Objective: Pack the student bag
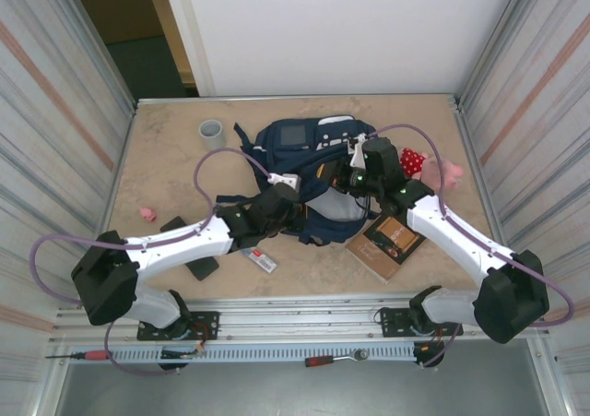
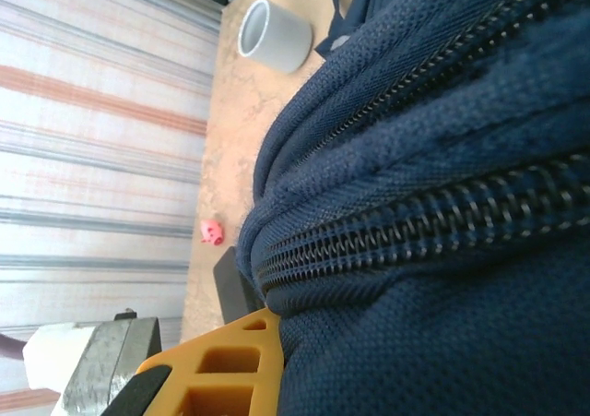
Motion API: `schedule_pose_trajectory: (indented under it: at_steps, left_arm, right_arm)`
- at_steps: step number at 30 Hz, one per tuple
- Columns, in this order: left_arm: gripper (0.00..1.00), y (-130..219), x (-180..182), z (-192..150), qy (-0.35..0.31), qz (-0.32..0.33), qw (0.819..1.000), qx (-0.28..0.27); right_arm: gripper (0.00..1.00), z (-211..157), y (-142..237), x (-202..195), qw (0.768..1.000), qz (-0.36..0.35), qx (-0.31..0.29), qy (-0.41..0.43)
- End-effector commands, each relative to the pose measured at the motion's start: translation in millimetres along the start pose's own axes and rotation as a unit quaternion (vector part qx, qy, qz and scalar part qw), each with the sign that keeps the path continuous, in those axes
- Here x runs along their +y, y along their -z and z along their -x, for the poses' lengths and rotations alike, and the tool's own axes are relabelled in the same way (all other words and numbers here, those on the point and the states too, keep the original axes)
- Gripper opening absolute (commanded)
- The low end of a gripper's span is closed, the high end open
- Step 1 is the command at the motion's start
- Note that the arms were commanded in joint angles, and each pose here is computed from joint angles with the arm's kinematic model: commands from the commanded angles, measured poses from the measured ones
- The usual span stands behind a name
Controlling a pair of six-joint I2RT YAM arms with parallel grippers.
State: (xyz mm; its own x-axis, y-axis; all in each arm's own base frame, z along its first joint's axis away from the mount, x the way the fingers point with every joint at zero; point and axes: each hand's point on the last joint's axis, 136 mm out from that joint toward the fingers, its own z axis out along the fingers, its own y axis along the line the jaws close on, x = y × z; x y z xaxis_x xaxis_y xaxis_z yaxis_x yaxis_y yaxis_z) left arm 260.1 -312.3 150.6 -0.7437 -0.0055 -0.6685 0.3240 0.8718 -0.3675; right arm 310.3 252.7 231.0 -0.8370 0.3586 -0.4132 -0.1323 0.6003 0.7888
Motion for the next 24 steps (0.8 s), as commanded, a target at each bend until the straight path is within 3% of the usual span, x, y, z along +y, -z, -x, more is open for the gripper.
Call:
schedule_pose_trajectory:
  at_steps: [1,9,13,19,24]
  left_arm:
    - [0.03,1,2,0,0.021,-0.026,0.999,0.000]
    - [0.00,4,12,-14,0.031,-0.052,0.998,0.030]
    - [0.00,5,11,-12,0.062,-0.108,0.992,0.034]
    - [0.00,11,0,-16,-0.008,-0.171,0.983,0.069]
    - [0.00,8,-11,-2,0.076,-0.216,0.971,0.067]
  right_arm:
    - [0.00,20,12,36,0.998,0.048,-0.022,0.045]
    - [0.00,26,12,19,0.998,0.028,-0.011,0.048]
    - [0.00,27,17,10,0.998,0.026,0.004,0.051]
    - [0.00,36,20,1,0.998,0.045,0.024,0.042]
    - [0.00,18,13,19,0.993,0.058,0.048,0.095]
